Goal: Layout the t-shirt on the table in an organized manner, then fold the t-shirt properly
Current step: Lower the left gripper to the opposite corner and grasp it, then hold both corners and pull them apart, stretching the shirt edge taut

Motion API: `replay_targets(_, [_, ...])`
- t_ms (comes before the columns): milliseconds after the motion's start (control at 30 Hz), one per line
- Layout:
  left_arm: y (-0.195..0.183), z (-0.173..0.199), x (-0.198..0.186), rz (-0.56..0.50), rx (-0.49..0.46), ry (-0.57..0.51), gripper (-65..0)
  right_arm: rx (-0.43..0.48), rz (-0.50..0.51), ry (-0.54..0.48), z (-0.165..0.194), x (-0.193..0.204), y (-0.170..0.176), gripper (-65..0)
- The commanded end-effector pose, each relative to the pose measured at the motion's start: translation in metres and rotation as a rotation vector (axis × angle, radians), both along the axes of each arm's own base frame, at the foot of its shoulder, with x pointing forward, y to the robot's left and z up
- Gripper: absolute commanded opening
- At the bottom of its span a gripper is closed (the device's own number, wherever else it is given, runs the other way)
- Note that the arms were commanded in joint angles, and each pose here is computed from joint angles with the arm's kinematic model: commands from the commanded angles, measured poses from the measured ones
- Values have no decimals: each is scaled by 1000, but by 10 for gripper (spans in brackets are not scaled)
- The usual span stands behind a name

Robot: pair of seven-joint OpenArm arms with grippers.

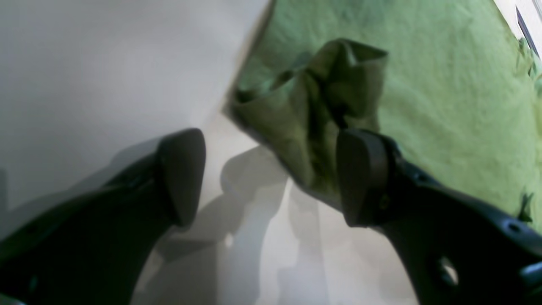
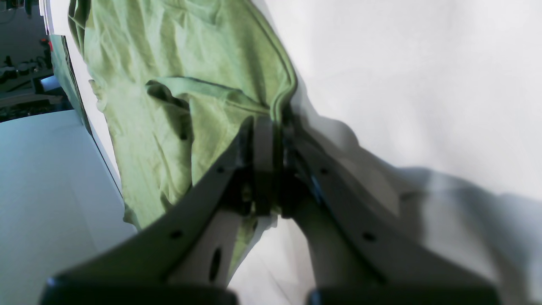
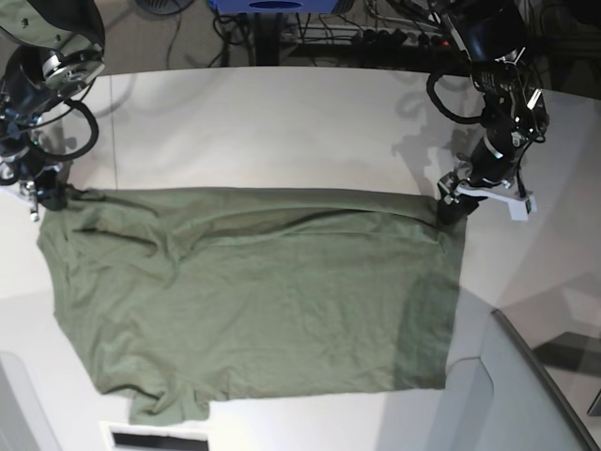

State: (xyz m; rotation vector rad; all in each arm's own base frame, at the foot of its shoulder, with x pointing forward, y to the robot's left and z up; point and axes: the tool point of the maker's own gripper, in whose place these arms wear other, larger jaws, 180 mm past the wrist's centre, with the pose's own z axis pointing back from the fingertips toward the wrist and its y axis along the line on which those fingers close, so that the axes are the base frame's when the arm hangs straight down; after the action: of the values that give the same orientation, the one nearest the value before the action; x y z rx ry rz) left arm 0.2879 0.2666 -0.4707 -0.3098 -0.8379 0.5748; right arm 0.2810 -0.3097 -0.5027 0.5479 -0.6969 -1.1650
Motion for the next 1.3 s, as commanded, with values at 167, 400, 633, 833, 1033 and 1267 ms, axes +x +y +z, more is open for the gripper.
replay_targets(167, [5,11,14,22,15,-51,-247,-26,4,-2,7,2,-11,-644])
replay_targets(400, [1,-8,13,86,-19,-23,-247,-30,1,0,8,1,-16,-644])
replay_targets(633, [-2,-6,24,87,-34,-35,-248,-30,1,0,8,1,-16,-644])
replay_targets(833, [-2,-4,27,90,-35,-41,-248,-30,1,0,8,1,-16,-644])
replay_targets(1033, [0,-4,27,94,-35,-41,-248,-31,0,-2,8,2,-17,-644])
replay_targets(1267, [2,-3,27,97,-31,-41,-268,-32,-1,-2,8,2,-17,-644])
